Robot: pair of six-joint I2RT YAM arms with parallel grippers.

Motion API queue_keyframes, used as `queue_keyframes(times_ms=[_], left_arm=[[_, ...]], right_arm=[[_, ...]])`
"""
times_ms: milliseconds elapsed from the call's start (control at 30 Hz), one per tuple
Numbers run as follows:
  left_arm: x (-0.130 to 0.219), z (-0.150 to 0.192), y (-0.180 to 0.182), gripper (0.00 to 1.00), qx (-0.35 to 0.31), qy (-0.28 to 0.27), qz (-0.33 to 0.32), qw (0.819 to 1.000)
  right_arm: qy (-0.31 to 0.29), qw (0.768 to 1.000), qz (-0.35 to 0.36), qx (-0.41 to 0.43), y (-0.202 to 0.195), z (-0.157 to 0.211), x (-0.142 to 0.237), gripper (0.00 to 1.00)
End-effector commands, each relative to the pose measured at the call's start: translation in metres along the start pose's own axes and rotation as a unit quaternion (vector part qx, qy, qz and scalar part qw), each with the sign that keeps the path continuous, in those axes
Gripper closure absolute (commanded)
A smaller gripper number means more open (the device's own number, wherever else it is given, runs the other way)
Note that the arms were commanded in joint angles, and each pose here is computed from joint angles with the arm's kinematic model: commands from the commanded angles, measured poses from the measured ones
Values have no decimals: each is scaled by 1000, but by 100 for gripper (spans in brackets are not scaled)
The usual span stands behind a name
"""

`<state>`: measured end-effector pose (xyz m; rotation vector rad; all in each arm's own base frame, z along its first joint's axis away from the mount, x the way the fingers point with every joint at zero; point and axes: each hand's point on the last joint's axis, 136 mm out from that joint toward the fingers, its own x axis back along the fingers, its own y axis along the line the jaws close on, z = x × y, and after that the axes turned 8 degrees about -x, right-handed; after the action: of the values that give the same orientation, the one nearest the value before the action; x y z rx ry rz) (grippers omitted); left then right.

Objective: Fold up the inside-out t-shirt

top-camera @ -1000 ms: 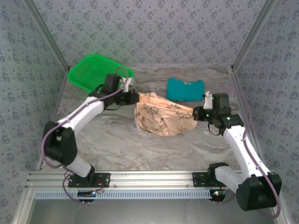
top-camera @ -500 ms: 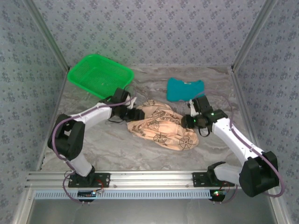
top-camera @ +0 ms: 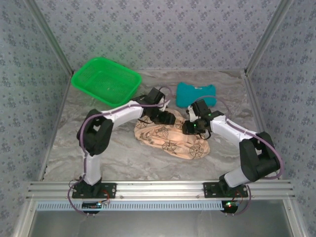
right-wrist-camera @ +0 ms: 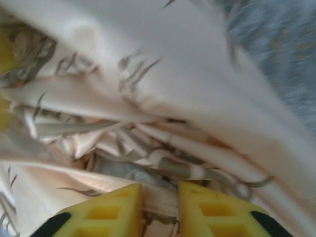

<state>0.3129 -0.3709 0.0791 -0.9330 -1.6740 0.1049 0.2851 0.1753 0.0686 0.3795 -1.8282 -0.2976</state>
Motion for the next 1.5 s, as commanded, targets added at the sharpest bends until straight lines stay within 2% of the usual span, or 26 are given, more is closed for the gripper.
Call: queue_keyframes(times_ms=[0, 33, 133, 233, 300, 433, 467, 500, 533, 567, 633, 667, 733, 800, 867, 1000, 1133, 1300, 1367, 1467], left_arm=[[-7, 2, 0, 74, -3, 34, -21, 999], [-8, 2, 1, 81, -2, 38, -21, 999], [9, -9, -9, 100, -15, 18, -6, 1000], [41, -30, -17, 100, -16, -24, 16, 999], [64, -44, -20, 100, -9, -54, 32, 998], [77, -54, -14, 100, 6, -74, 41, 996], [74, -54, -10, 91, 11, -71, 39, 997], [69, -52, -7, 78, 17, -65, 40, 997], [64, -49, -4, 71, 22, -58, 41, 997], [58, -45, -1, 64, 26, -51, 44, 997], [51, -34, 4, 61, 33, -37, 43, 998], [50, -27, 5, 61, 33, -33, 43, 998], [54, -16, 5, 58, 27, -28, 42, 998], [62, -2, 1, 57, 20, -21, 45, 999], [67, 13, -2, 56, 18, -13, 41, 999], [64, 39, -26, 55, -19, 12, 42, 999], [55, 67, -58, 52, -74, 32, 55, 995], [34, 97, -52, 48, -70, 58, 51, 995], [26, 101, -47, 48, -70, 64, 44, 995], [13, 98, -35, 52, -60, 64, 21, 996]], right_arm=[[1, 997, -78, 19, 30, 6, 9, 95], [-8, 996, -88, 27, 35, 5, 17, 100], [-37, 990, -122, 56, 52, 2, 50, 100], [-41, 978, -167, 114, 78, 16, 81, 100], [-30, 970, -168, 172, 92, 40, 90, 100], [-1, 958, -159, 238, 107, 95, 68, 100], [7, 957, -151, 247, 106, 108, 58, 100], [14, 957, -141, 254, 103, 119, 48, 96], [19, 957, -133, 259, 101, 126, 40, 85], [29, 957, -125, 261, 97, 134, 31, 79], [43, 963, -114, 242, 89, 136, 23, 72], [43, 967, -111, 226, 87, 131, 26, 65], [16, 975, -119, 187, 86, 110, 40, 55], [-19, 986, -115, 120, 73, 80, 56, 51], [-29, 994, -98, 45, 50, 60, 63, 52], [15, 995, -85, -41, 32, 58, 52, 51], [26, 996, -78, -36, 42, 72, 39, 50], [29, 997, -58, -33, 47, 84, 17, 50], [28, 998, -51, -25, 49, 80, 8, 59], [21, 999, -33, -28, 44, 72, -4, 85]])
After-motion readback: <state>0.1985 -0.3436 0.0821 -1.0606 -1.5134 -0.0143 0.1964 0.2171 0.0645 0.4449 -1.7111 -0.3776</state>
